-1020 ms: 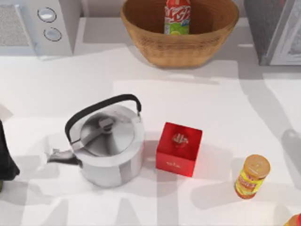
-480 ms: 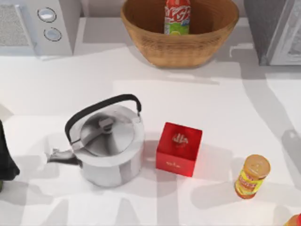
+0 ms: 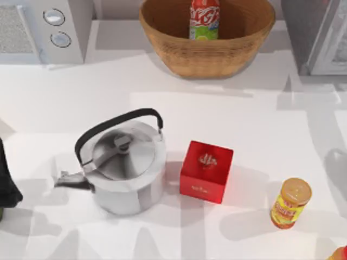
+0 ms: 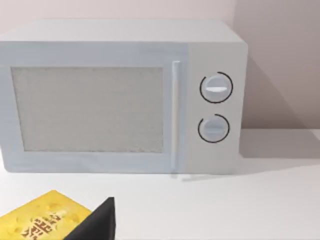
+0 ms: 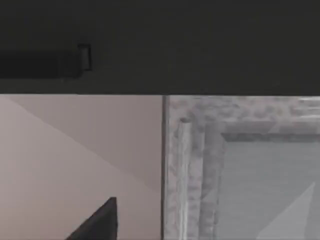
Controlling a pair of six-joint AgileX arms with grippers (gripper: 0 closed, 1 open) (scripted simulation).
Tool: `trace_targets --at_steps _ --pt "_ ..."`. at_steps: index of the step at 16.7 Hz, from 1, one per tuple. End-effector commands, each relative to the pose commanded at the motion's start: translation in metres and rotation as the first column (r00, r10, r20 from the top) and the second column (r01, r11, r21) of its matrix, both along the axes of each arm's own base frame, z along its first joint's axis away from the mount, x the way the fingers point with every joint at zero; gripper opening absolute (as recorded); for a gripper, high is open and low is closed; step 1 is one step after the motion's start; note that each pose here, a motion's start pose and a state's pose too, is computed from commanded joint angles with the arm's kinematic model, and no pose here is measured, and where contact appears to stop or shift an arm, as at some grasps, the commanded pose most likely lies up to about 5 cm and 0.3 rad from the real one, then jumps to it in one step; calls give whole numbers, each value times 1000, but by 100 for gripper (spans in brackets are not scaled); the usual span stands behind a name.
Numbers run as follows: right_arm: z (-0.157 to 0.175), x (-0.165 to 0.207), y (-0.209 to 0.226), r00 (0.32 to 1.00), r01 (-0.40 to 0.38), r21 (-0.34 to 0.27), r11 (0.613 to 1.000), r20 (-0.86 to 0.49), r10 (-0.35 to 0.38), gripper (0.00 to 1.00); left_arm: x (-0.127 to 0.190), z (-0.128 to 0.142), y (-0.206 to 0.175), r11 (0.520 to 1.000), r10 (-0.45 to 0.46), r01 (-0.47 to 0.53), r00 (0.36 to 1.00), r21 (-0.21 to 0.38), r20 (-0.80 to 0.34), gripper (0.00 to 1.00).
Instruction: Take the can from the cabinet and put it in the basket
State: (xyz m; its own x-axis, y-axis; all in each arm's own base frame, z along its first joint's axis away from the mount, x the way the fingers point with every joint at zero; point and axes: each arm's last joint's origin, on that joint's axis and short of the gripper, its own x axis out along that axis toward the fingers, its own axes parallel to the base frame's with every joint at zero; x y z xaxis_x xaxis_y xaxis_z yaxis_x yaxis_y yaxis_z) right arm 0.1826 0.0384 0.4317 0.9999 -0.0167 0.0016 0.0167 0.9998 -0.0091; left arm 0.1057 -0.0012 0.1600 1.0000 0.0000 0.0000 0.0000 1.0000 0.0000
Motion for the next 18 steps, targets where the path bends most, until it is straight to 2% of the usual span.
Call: trace_targets --at_steps 6,11,14,18 --pt "-127 -54 -27 999 -3 -3 1000 -43 3 100 0 0 0 1000 0 0 1000 0 0 100" --pt "-225 -75 -36 1000 -11 5 1000 -28 11 100 0 0 0 1000 0 0 1000 0 0 100" --pt "-260 -77 -39 1000 -15 8 1000 -9 15 100 0 0 0 1000 0 0 1000 0 0 100" --pt "-272 -77 -40 1000 -17 9 1000 -1 17 100 0 0 0 1000 0 0 1000 0 0 100"
